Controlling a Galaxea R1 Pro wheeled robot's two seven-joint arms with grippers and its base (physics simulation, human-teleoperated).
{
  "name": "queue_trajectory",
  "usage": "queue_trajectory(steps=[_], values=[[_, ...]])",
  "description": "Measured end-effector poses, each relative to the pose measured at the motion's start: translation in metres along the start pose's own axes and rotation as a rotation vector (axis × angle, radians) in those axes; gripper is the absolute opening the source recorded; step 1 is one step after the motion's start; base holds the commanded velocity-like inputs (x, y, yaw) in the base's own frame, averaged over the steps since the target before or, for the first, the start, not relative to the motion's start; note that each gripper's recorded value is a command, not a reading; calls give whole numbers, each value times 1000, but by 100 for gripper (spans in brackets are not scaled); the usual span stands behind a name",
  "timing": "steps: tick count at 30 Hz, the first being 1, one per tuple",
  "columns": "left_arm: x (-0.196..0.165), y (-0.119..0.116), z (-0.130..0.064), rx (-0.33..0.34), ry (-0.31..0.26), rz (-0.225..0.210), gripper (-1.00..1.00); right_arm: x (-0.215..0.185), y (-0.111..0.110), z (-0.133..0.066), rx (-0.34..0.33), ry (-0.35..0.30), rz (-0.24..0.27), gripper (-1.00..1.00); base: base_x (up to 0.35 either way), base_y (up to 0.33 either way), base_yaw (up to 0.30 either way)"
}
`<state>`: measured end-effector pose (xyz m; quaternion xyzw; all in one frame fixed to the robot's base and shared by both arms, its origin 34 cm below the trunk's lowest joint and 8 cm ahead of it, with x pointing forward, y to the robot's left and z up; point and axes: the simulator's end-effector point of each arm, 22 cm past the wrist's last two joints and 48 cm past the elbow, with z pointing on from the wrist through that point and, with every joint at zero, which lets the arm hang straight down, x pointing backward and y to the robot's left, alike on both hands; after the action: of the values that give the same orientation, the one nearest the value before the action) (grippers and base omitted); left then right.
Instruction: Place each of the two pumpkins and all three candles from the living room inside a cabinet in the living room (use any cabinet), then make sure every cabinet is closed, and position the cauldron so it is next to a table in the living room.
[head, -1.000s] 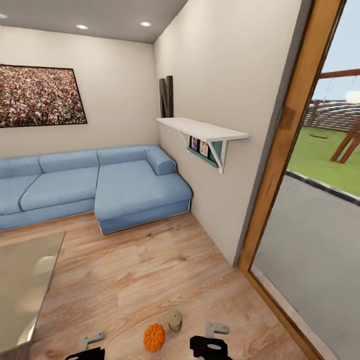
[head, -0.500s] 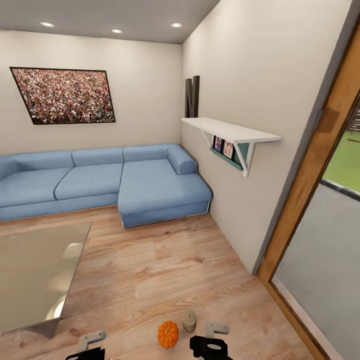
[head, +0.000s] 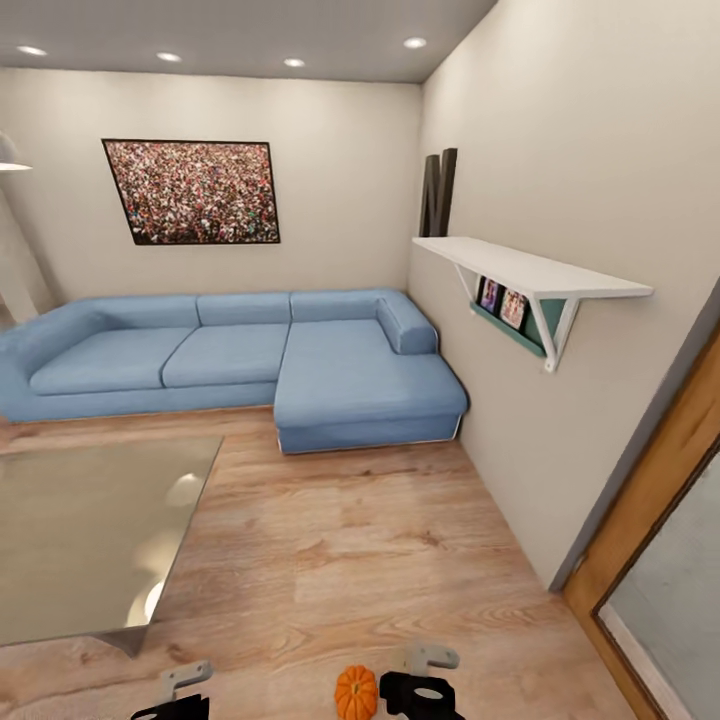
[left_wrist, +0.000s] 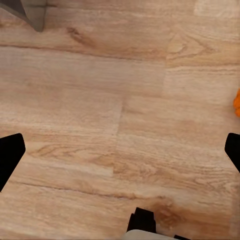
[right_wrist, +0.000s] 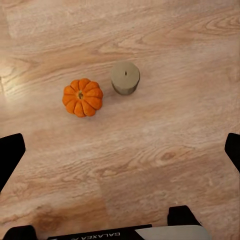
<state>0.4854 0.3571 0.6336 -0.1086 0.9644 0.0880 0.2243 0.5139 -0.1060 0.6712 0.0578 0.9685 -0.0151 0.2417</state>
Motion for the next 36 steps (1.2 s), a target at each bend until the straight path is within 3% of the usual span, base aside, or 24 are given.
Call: queue_trajectory(steps=[12, 36], values=[[1, 0, 0, 0, 3, 0, 100, 0, 1, 0, -4, -2, 1, 100, 234, -53, 86], [1, 0, 0, 0, 3, 1, 100, -2, 2, 0, -5, -7, 6, 100, 47, 46, 0]])
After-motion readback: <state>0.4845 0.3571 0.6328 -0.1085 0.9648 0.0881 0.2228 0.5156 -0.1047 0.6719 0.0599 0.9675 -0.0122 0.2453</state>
